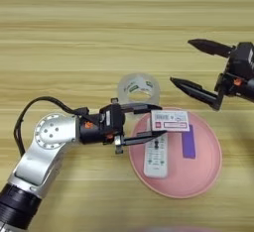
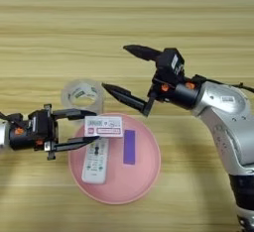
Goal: Move the objects on the table
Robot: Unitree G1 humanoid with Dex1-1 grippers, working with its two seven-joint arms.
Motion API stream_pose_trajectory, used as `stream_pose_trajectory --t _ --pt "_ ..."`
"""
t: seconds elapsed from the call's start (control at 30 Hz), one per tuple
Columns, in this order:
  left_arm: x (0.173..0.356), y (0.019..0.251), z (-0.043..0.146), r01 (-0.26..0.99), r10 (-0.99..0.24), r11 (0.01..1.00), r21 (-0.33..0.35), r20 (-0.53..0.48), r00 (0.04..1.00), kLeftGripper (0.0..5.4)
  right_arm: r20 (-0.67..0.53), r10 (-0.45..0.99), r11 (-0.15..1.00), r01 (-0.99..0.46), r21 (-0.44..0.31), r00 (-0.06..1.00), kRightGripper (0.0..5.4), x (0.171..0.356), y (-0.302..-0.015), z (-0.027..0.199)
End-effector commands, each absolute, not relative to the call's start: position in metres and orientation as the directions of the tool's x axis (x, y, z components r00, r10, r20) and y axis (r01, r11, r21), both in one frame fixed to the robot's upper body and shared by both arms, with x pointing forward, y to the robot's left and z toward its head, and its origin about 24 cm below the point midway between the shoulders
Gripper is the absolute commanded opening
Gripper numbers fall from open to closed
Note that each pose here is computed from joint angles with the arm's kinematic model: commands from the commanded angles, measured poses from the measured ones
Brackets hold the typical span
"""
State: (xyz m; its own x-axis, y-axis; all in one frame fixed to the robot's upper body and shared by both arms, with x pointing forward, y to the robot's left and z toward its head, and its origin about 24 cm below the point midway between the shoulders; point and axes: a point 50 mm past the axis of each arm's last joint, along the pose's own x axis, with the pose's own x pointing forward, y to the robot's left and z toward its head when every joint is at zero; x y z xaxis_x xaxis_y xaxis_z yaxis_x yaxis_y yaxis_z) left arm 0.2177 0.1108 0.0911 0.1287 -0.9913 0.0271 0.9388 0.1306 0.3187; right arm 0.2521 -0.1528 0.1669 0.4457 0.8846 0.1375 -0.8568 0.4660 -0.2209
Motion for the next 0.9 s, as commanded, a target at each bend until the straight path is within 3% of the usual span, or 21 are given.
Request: stream_pose_trajectory --t 0.03,0.2,0.5,0.9 --pt "0.219 0.116 0.091 0.933 -0.989 0.142 0.331 0.016 0.145 2.07 0.251 0.782 0.617 -0.767 -0.178 0.571 5.4 0.258 -0.161 0.166" --pt "0.219 0.119 0.09 0.931 -0.987 0.157 0.33 0.021 0.159 2.07 0.338 0.647 0.751 -0.648 -0.128 0.683 5.4 0.262 -0.172 0.165" --pt "0.221 0.128 0.089 0.923 -0.979 0.203 0.326 0.04 0.201 2.07 0.362 0.402 0.914 -0.392 -0.106 0.841 5.4 0.266 -0.186 0.142" --pt "0.219 0.144 0.083 0.907 -0.951 0.31 0.284 0.068 0.303 2.05 0.326 0.087 0.996 -0.09 -0.005 0.941 5.4 0.284 -0.216 0.1"
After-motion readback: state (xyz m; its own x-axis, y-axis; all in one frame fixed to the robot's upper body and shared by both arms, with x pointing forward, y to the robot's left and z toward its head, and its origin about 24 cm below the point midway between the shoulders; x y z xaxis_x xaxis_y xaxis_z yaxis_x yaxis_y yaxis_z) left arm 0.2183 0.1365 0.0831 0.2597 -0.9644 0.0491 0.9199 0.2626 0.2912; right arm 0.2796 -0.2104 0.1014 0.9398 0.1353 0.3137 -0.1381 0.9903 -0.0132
